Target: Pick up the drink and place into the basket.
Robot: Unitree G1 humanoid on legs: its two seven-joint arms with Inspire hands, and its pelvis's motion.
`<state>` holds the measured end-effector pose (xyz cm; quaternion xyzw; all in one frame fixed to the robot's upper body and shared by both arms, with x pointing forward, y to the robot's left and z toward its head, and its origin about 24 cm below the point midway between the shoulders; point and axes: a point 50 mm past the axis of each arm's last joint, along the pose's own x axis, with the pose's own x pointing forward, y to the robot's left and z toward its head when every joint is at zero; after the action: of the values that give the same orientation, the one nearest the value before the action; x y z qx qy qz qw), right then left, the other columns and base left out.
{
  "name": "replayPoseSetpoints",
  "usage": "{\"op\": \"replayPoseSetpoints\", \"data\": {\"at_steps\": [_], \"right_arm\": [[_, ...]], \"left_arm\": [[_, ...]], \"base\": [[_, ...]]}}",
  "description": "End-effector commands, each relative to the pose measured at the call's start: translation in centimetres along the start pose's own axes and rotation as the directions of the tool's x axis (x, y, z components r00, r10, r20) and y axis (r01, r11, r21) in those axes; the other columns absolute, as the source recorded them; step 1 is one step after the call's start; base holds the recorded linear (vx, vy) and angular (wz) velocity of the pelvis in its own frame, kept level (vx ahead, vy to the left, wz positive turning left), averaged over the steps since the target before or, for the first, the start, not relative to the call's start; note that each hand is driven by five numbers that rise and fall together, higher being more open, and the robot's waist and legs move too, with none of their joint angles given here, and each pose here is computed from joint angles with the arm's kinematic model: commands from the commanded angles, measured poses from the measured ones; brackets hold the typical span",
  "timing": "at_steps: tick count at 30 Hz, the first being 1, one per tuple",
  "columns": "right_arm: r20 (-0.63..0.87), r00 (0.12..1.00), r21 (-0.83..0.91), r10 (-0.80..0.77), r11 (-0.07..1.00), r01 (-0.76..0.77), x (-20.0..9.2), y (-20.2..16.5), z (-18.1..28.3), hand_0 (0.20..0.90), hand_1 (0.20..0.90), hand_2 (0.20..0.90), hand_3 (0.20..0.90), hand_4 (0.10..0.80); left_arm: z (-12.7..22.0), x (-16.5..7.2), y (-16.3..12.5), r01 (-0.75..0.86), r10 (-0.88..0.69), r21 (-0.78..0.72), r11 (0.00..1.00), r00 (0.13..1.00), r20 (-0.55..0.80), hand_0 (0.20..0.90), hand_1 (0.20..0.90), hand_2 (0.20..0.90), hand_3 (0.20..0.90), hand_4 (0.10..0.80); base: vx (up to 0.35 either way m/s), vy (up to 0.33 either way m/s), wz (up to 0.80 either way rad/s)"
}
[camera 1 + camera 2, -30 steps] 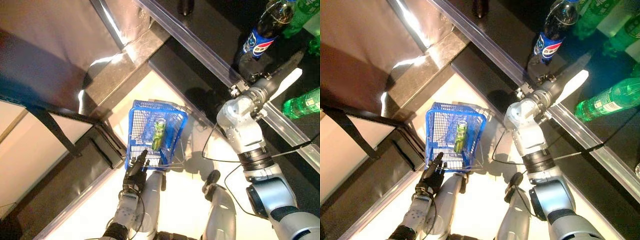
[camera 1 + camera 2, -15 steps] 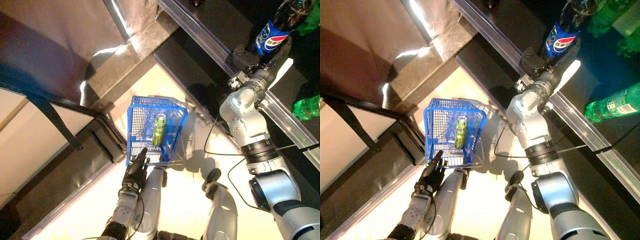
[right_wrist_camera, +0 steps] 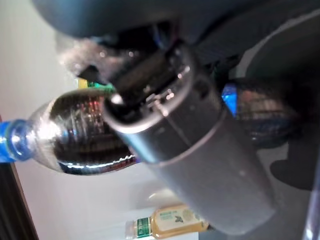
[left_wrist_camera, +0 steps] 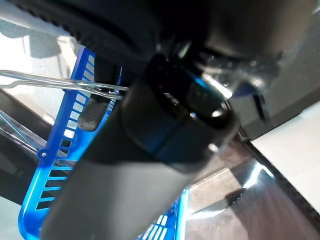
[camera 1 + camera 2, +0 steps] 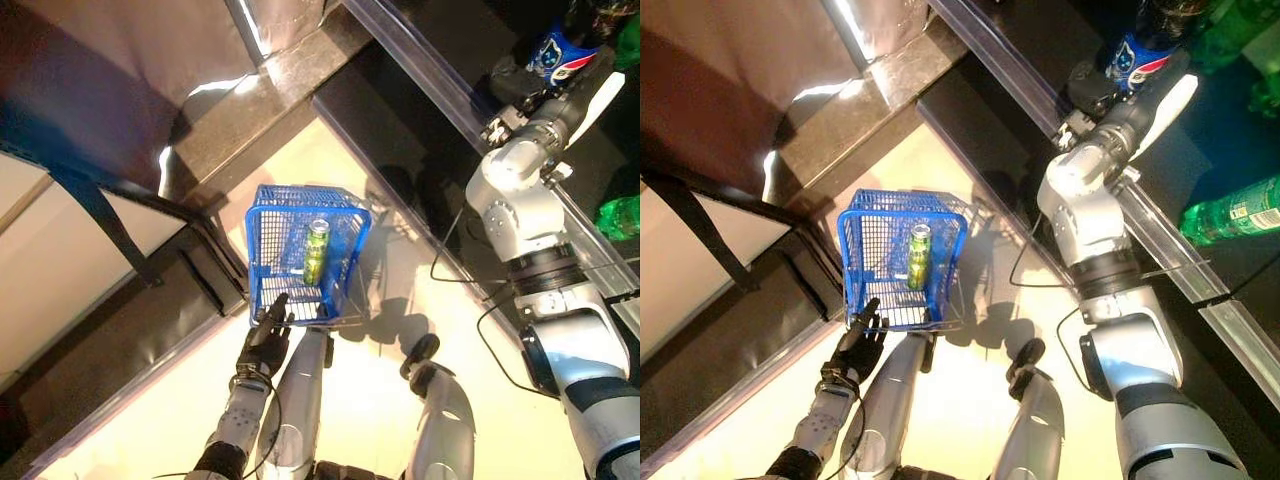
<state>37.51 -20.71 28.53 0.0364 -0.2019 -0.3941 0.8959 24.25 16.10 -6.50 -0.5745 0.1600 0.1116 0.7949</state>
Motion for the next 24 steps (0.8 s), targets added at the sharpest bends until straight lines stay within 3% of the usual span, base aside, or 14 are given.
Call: {"op": "replayPoseSetpoints", "data": {"at_steps": [1,9,16,24], "right_arm": [[0.286,0.957,0.166,-0.056,0.986,0.008,1.4,-0.4,8.8,0.3,0.3,0.3,0.2,0.1],[0.267,0.962,0.165,-0.058,0.986,0.013,2.4,-0.9,8.6,0.3,0.3,0.3,0.2,0.1],[0.269,0.963,0.183,-0.019,0.983,-0.031,2.3,-0.9,8.0,0.3,0.3,0.3,0.2,0.1],[0.459,0.881,0.076,0.115,0.983,-0.168,-0.8,0.1,9.8,0.3,0.3,0.3,0.2,0.1]], "left_arm": [[2.1,-3.6,4.3,-0.078,0.078,0.097,0.992,0.997,0.007,0.3,0.3,0.3,0.2,0.1],[2.5,-4.0,4.7,-0.075,0.074,0.091,0.993,0.997,0.008,0.3,0.3,0.3,0.2,0.1],[3.5,-3.8,4.2,-0.013,0.01,0.035,0.999,0.996,0.088,0.3,0.3,0.3,0.2,0.1],[4.6,-2.9,0.9,0.178,-0.177,0.014,0.984,0.962,0.207,0.3,0.3,0.3,0.2,0.1]], "base": [[0.0,0.0,0.0],[-0.003,-0.005,0.01],[-0.033,-0.007,0.0],[-0.05,0.001,-0.06]]}}
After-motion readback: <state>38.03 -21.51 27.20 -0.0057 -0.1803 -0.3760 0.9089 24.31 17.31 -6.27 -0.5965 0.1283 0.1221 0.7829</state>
